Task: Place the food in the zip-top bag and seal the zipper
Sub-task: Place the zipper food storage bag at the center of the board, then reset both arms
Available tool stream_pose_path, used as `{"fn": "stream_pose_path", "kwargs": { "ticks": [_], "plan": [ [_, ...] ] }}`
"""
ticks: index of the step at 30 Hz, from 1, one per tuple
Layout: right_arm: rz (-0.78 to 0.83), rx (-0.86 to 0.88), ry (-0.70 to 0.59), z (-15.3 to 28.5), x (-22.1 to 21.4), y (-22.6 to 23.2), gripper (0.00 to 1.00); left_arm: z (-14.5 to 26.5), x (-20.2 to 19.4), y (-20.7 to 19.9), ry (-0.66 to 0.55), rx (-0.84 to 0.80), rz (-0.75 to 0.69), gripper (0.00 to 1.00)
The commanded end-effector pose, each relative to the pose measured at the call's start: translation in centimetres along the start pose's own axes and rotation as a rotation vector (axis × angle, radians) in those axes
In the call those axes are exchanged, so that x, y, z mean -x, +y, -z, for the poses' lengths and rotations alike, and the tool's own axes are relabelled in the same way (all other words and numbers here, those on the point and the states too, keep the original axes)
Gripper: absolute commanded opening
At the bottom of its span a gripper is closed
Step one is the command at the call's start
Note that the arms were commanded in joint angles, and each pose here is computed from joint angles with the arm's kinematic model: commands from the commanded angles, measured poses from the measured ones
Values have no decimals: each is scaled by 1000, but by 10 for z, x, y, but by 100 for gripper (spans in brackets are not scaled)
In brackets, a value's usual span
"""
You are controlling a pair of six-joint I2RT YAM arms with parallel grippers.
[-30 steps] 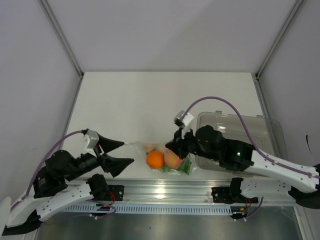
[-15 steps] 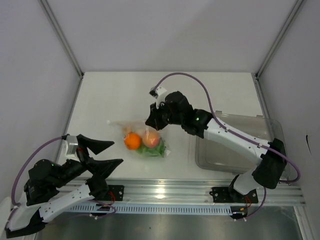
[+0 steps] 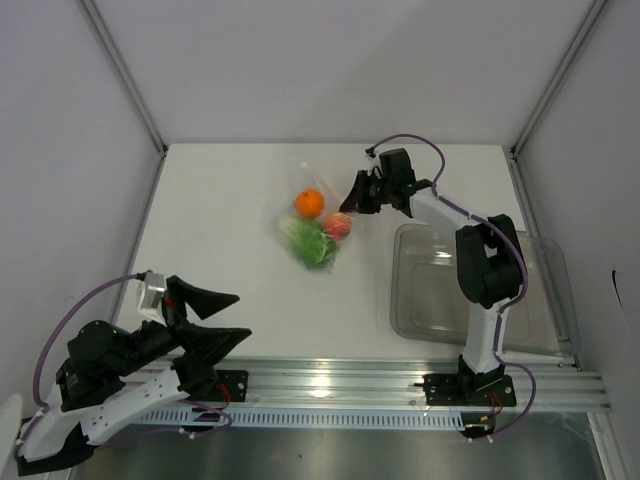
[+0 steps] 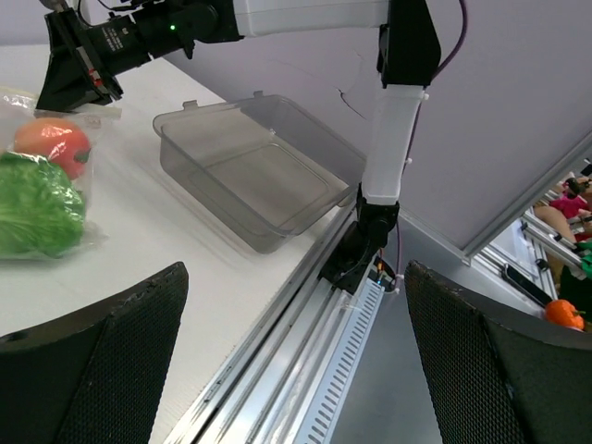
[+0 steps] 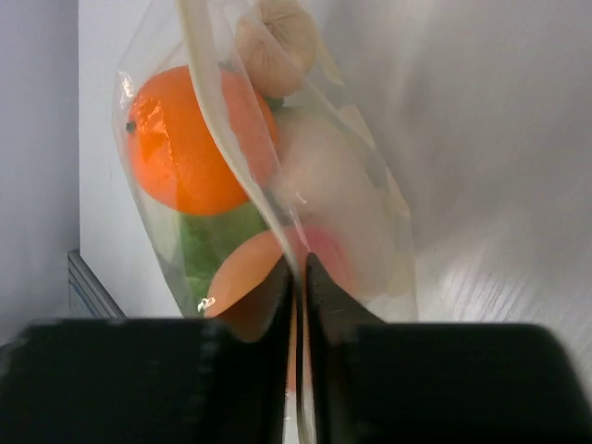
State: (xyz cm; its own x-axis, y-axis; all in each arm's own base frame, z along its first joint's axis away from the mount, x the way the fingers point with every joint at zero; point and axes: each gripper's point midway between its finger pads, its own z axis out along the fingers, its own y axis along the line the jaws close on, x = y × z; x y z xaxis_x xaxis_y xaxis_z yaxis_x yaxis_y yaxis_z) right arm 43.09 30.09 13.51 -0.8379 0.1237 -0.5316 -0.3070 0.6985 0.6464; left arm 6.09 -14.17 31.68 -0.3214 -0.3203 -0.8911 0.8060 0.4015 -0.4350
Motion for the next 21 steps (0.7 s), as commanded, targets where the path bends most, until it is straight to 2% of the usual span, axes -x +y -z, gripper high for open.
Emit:
{"fn": "stream_pose_path", "kwargs": {
  "ticks": [1, 2, 4, 5, 8, 11, 15, 16, 18, 21],
  "plan": [
    [15, 98, -16, 1, 7, 27, 19, 8, 0, -6, -6, -30, 43, 99],
    [18, 69, -23, 0, 7, 23, 34, 7, -2, -6, -1, -29, 53, 99],
    [50, 48, -43, 5, 11, 24, 48, 4, -8, -4, 14, -26, 58, 99],
    [55, 22, -39, 9, 10, 22, 67, 3, -11, -4, 22, -27, 61, 100],
    [142, -40, -94, 30, 24, 35, 97, -1, -12, -4, 32, -26, 63, 99],
    [224, -82, -154, 62, 42, 55, 99, -9, -18, -1, 63, -6, 68, 99],
    [302, -219, -231, 111, 50, 74, 99, -18, -29, 5, 93, 19, 90, 99],
    [302, -312, -252, 124, 49, 66, 99, -20, -30, 6, 94, 19, 93, 99],
    [327, -392, -290, 149, 35, 71, 99, -27, -36, 9, 93, 29, 116, 99],
    [296, -544, -300, 179, 2, 50, 99, -35, -42, 13, 101, 47, 147, 100]
  ]
}}
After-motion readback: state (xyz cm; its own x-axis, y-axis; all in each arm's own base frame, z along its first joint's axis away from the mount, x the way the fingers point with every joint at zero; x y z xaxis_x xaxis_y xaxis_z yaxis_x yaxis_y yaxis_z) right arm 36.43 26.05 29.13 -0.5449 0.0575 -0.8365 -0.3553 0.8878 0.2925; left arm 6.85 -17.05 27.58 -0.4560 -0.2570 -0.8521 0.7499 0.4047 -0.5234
